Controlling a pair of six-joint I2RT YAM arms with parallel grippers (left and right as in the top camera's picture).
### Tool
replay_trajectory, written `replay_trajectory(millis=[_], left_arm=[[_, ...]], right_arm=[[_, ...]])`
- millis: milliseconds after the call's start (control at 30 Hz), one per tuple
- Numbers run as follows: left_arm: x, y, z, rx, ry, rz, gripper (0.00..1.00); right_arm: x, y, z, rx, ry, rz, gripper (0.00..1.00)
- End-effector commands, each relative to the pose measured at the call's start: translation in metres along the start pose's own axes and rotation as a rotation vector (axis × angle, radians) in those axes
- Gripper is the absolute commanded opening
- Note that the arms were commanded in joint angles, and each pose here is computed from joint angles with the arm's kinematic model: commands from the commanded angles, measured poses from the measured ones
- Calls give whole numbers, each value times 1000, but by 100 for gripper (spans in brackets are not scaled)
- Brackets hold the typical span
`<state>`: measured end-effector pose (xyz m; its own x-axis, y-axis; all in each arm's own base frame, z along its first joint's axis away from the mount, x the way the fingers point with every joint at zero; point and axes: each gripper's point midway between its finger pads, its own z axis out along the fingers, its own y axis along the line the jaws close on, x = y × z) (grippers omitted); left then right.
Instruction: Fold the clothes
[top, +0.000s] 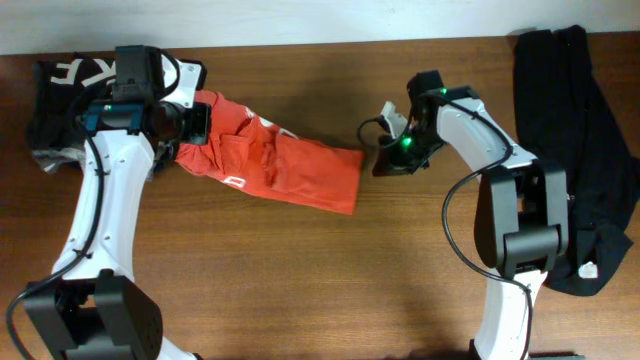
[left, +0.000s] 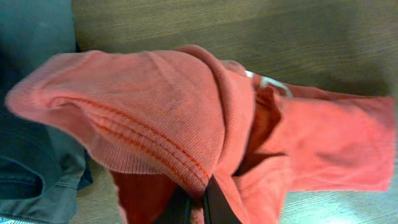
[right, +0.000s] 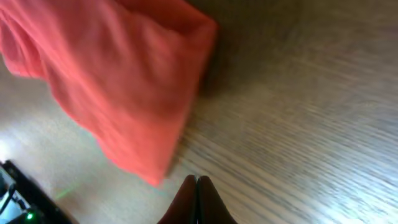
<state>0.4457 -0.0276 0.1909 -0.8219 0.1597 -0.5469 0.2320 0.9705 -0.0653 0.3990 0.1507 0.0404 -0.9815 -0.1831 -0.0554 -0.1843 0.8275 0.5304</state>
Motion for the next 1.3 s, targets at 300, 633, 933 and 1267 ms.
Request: replay_trajectory(millis=[300,633,933,1267], left_arm=[[-13,-42,-7,17,-29,97,0],[-20,-59,-6,23,-54,139,0],[-28,-100,-5,71,-92,233,1],[-29,-140,-5,116,-112,340,0]], right_arm=[[-13,45,2,-243,-71,-26,4],[-27,64,38,-180,-101,22,4],[-19,48,65,-182,-34,142,4],[-31,61,44,-289,-68,110,4]])
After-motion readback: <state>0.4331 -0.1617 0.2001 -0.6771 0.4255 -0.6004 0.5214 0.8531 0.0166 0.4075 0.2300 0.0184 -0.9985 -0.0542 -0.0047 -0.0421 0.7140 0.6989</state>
